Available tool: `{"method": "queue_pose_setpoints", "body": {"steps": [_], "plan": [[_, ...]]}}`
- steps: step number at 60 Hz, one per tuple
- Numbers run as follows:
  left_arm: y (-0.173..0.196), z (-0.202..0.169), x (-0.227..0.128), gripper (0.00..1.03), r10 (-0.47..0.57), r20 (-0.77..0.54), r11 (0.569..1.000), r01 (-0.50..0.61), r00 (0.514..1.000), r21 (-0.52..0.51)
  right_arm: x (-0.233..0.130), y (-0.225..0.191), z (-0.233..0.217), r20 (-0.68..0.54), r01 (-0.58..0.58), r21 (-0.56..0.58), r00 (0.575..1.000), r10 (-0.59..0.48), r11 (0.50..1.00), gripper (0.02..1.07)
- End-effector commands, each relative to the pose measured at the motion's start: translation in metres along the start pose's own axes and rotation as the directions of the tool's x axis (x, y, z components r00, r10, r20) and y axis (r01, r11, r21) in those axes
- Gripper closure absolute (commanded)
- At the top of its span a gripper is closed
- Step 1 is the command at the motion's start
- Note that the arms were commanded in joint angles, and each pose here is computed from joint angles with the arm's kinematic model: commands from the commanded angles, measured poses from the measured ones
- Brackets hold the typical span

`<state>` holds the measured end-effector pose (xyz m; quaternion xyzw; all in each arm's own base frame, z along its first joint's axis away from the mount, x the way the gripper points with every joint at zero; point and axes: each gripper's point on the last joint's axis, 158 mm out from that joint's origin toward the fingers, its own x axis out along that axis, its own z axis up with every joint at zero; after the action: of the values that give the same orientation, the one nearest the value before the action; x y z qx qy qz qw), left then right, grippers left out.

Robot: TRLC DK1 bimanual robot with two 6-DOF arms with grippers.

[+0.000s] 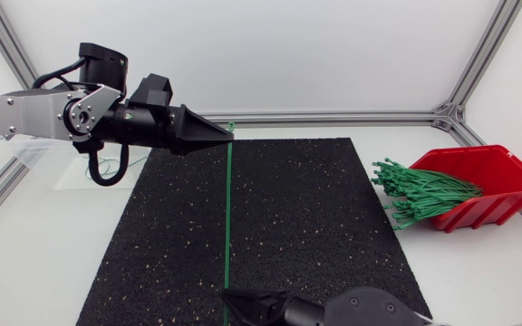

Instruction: Take a green cable tie from the red box, thread the tail through the head to close it, then place it in the transparent bin on the left.

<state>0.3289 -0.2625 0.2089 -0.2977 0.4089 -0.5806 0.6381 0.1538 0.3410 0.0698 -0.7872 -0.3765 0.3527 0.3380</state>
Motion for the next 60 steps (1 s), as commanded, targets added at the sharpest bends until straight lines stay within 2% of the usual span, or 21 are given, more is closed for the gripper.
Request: {"method": "queue_pose_setpoints", "body": {"steps": [1,28,30,42,44,47,52,60], "plan": [[0.001,0.007,0.000,1.00,-0.011,0.000,1.000,0.011,1.000,-0.024,0.000,-0.002,0.002,0.002,0.009,-0.019,1.000,-0.009,1.000,0.87],[0.001,0.007,0.000,1.00,-0.013,-0.001,1.000,0.013,1.000,-0.026,-0.001,-0.001,0.002,0.001,0.004,-0.025,1.000,-0.004,1.000,0.98],[0.001,0.007,0.000,1.00,-0.013,-0.001,1.000,0.013,1.000,-0.026,-0.001,-0.002,0.002,0.005,0.007,-0.026,1.000,-0.007,1.000,1.01],[0.001,0.005,0.000,1.00,-0.018,-0.005,0.999,0.018,1.000,-0.032,0.001,-0.003,-0.013,-0.046,0.001,-0.003,0.999,-0.002,1.000,1.01],[0.001,0.005,0.000,1.00,-0.019,-0.005,0.999,0.019,1.000,-0.032,0.003,-0.002,-0.018,-0.065,-0.005,0.024,0.998,0.007,1.000,1.01],[0.001,0.004,-0.001,1.00,-0.023,-0.006,0.999,0.023,1.000,-0.033,0.006,-0.006,-0.032,-0.124,-0.002,0.151,0.992,0.021,0.989,1.01],[0.000,0.002,-0.002,1.00,-0.025,-0.006,0.999,0.025,1.000,-0.038,0.008,-0.004,-0.038,-0.153,-0.001,0.259,0.987,0.042,0.966,1.01],[0.000,0.001,-0.004,1.00,-0.026,-0.003,0.999,0.025,1.000,-0.041,0.010,0.002,-0.043,-0.190,0.025,0.498,0.978,0.081,0.867,1.01]]}}
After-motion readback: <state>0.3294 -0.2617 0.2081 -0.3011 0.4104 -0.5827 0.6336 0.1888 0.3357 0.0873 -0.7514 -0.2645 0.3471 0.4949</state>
